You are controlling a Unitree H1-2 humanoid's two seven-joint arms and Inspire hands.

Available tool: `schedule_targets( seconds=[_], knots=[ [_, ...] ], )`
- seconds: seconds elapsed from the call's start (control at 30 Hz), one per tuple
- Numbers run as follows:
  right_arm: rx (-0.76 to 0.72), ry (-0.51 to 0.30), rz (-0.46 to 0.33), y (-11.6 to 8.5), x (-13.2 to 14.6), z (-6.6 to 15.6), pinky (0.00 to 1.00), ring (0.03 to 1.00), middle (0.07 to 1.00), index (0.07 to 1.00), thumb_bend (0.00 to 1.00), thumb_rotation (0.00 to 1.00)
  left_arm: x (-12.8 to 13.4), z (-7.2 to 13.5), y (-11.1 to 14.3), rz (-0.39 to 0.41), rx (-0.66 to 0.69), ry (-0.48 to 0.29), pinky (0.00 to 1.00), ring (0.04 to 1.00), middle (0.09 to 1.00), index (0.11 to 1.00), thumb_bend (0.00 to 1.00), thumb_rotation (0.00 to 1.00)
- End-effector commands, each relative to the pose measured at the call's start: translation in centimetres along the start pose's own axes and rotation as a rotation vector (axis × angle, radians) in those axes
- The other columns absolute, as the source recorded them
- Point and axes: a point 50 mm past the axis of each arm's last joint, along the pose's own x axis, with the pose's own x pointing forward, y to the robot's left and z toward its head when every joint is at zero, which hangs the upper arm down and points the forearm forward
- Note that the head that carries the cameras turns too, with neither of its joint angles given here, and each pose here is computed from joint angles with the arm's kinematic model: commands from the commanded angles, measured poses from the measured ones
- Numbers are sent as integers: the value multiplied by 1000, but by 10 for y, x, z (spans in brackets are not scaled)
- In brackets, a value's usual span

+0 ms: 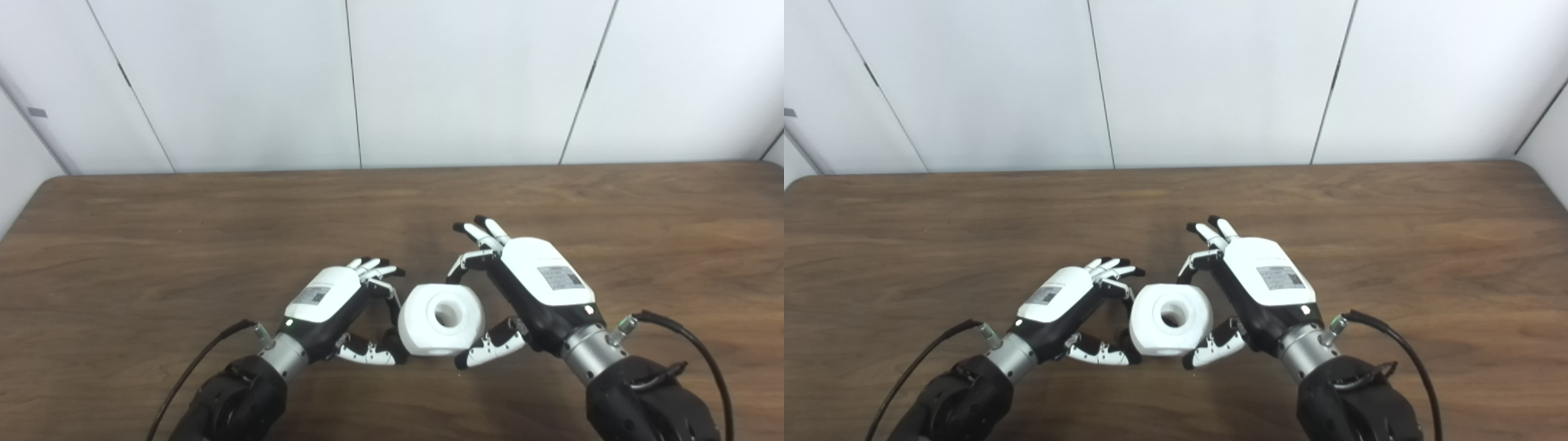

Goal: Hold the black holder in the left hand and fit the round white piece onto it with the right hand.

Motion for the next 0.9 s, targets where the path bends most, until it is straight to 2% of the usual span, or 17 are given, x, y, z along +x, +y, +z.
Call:
schedule_targets(
  seconds=[0.0, 0.33, 0.57, 0.7, 0.87],
  knots=[
    [-18, -50, -59, -11, -1, 9, 878, 1000, 948, 481, 509, 145, 5, 13, 15, 64, 20, -48, 1000, 967, 903, 481, 516, 48],
    [-9, -27, -41, 5, 5, 3, 789, 1000, 942, 480, 510, 143, 7, 17, 13, 60, 24, -41, 1000, 973, 907, 481, 516, 48],
    [-19, -19, -30, 18, 10, 2, 794, 1000, 945, 478, 510, 144, 7, 17, 11, 67, 24, -41, 1000, 971, 905, 481, 516, 48],
    [-43, -21, -40, 20, 11, 3, 823, 1000, 944, 478, 511, 145, 6, 17, 11, 70, 25, -45, 1000, 970, 903, 481, 515, 48],
    [-85, -26, -57, 21, 12, 3, 808, 996, 933, 478, 512, 145, 6, 17, 11, 69, 29, -41, 1000, 972, 905, 481, 516, 48]
  ],
)
